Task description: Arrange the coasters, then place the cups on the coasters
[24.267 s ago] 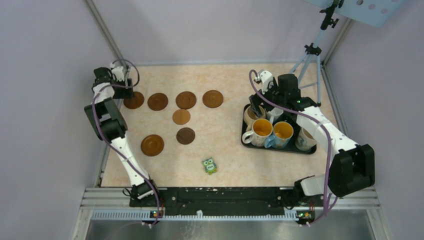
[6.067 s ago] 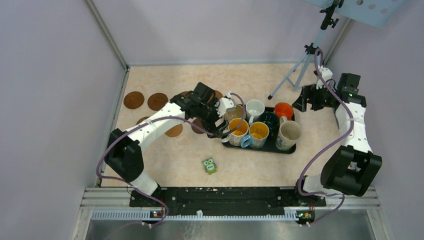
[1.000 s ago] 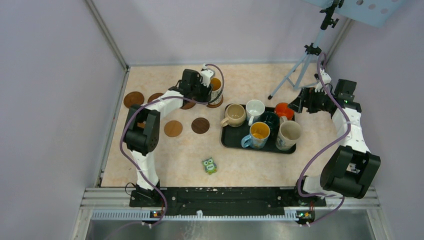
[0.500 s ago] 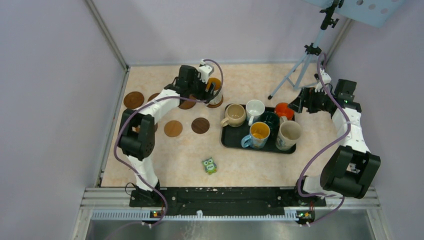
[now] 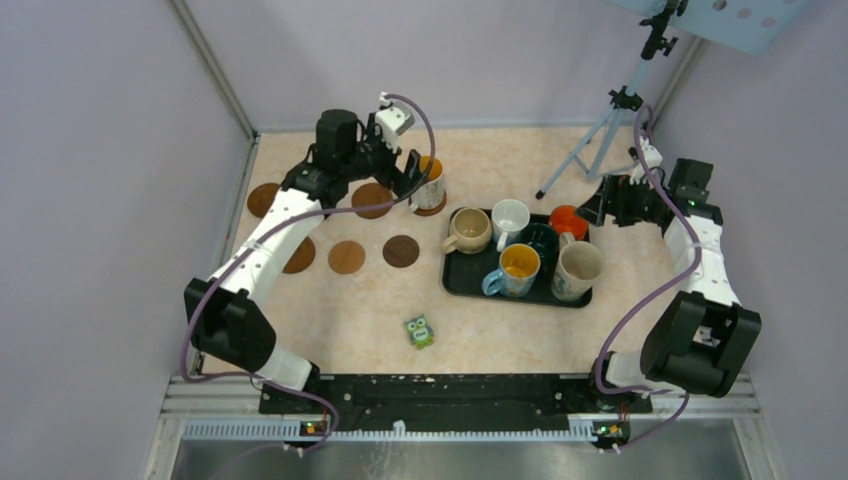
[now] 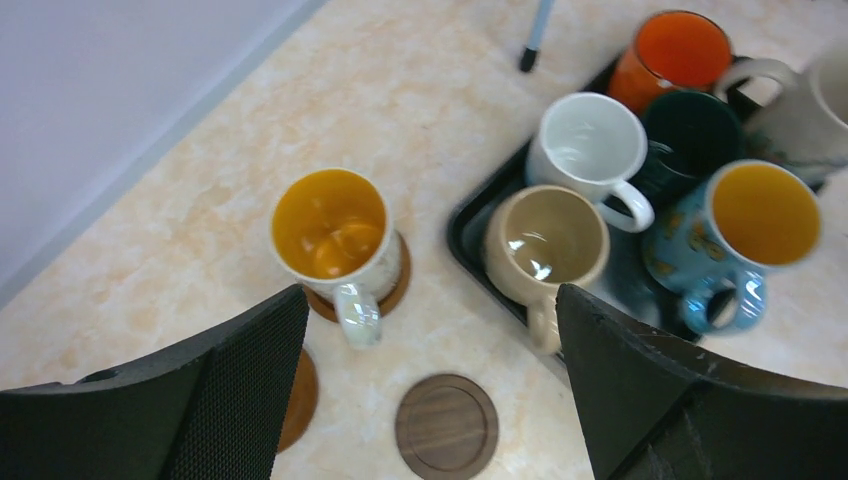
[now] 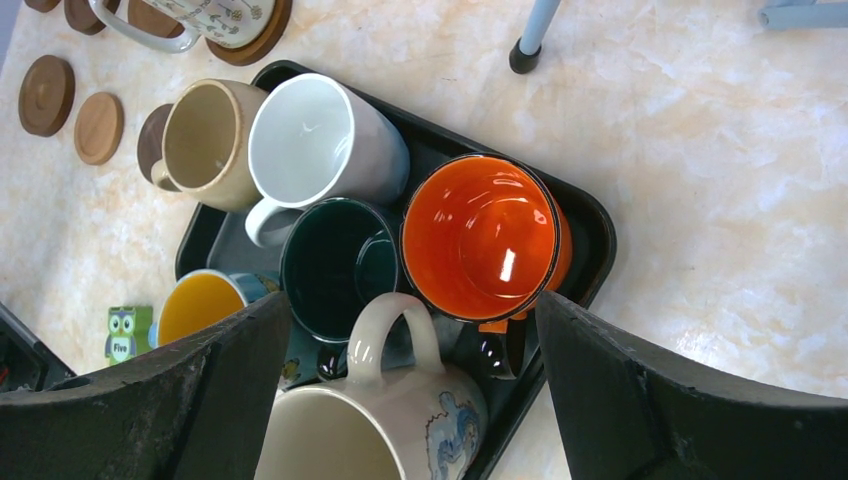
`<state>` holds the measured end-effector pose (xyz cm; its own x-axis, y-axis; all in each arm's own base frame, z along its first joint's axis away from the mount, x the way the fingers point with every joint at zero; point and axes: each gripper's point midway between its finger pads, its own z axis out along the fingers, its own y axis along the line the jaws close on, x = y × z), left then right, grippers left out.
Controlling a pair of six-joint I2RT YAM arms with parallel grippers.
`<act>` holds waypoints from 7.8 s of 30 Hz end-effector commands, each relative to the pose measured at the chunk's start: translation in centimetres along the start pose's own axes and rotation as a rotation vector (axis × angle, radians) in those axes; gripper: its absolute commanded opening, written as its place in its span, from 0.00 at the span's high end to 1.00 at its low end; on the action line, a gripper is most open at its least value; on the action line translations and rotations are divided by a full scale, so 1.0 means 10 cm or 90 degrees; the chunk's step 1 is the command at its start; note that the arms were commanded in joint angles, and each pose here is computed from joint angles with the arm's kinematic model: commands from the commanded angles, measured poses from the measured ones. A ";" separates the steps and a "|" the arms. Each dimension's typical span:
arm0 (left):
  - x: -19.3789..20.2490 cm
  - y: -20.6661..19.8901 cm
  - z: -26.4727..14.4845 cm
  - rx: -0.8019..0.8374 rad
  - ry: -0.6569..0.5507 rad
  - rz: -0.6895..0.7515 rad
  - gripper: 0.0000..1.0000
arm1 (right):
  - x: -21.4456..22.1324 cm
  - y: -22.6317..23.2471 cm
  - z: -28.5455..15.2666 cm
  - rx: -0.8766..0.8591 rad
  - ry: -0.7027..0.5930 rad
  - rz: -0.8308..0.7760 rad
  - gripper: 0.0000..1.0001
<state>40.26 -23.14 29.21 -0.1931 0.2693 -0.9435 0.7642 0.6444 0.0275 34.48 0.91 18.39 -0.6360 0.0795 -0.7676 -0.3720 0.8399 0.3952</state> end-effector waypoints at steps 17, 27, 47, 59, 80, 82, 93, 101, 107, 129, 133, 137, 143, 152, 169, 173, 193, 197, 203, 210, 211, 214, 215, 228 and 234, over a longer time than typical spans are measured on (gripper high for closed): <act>1.09 -1.90 0.43 0.200 0.239 0.028 0.03 | -0.31 0.10 -0.13 0.005 -0.049 -0.041 0.08; 1.50 -2.27 0.78 0.225 0.311 0.055 0.20 | -0.29 0.07 -0.14 0.017 -0.050 -0.043 0.08; 1.91 -2.47 1.17 0.210 0.335 0.069 0.49 | -0.25 0.04 -0.11 0.019 -0.042 -0.038 0.08; 1.88 -2.48 1.12 0.216 0.323 0.072 0.75 | -0.24 0.04 -0.11 0.016 -0.040 -0.039 0.08; 0.85 -2.40 0.60 0.283 0.166 0.070 1.00 | -0.22 0.03 -0.10 0.018 -0.038 -0.037 0.08; 0.73 -2.37 0.55 0.287 0.150 0.064 1.00 | -0.22 0.03 -0.10 0.018 -0.038 -0.037 0.08; -0.22 -1.40 0.03 0.175 0.014 0.006 1.00 | -0.20 0.03 -0.08 0.011 -0.035 -0.032 0.08; -0.46 -0.37 -0.45 0.001 -0.020 0.021 1.00 | -0.17 0.04 -0.06 0.003 -0.031 -0.027 0.08; -0.33 0.30 -0.64 -0.068 -0.015 0.036 1.00 | -0.17 0.03 -0.06 0.002 -0.028 -0.026 0.08; 0.86 1.62 -0.27 -0.141 0.063 0.059 1.00 | -0.10 -0.05 -0.13 0.039 0.006 -0.050 0.07; 1.04 1.69 -0.17 -0.144 0.075 0.064 1.00 | -0.10 -0.05 -0.13 0.045 0.001 -0.047 0.07; 1.20 1.69 -0.06 -0.118 0.086 0.058 1.00 | -0.12 -0.05 -0.16 0.055 0.004 -0.048 0.07; 1.40 1.67 0.01 -0.092 0.123 0.044 1.00 | -0.09 -0.06 -0.16 0.059 0.004 -0.044 0.07; 1.62 1.58 0.03 -0.067 0.157 0.021 1.00 | -0.06 -0.09 -0.12 0.061 -0.004 -0.035 0.07; 1.87 1.68 0.08 -0.068 0.189 0.003 0.98 | -0.04 -0.08 -0.11 0.057 -0.002 -0.032 0.06; 1.89 1.69 0.08 -0.069 0.193 0.001 0.97 | -0.04 -0.08 -0.11 0.057 -0.003 -0.031 0.06; 1.46 1.67 -0.15 -0.102 0.170 0.016 0.26 | -0.14 -0.06 -0.15 0.056 -0.011 -0.044 0.06; 1.15 1.72 -0.28 -0.132 0.157 0.020 0.21 | -0.20 -0.09 -0.19 0.073 -0.006 -0.055 0.06; 0.50 1.31 -0.40 -0.103 0.082 0.034 0.18 | -0.30 -0.16 -0.30 0.121 -0.013 -0.069 0.06; 0.06 0.35 -0.16 -0.033 0.063 0.075 0.16 | -0.20 -0.43 -0.57 0.165 -0.003 -0.050 0.06; 0.03 0.20 -0.10 -0.013 0.060 0.073 0.16 | -0.16 -0.47 -0.60 0.172 0.004 -0.052 0.06; 0.01 -0.25 0.10 0.050 0.062 0.067 0.16 | -0.04 -0.56 -0.68 0.196 0.028 -0.064 0.06; 0.02 -0.44 0.18 0.078 0.066 0.067 0.16 | 0.02 -0.59 -0.70 0.204 0.041 -0.067 0.06; 0.49 -1.37 0.52 0.228 0.115 0.037 0.16 | 0.28 -0.27 -0.62 0.088 0.091 -0.024 0.18; 0.60 -1.44 0.48 0.238 0.114 0.013 0.15 | 0.36 -0.04 -0.49 0.026 0.129 -0.019 0.19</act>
<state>31.63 -33.60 19.70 -0.2758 0.4913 -0.8262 0.9289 0.3571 -0.0977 28.86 -3.80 16.70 -0.7637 -0.0163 -0.6454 -0.2889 0.9026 0.3191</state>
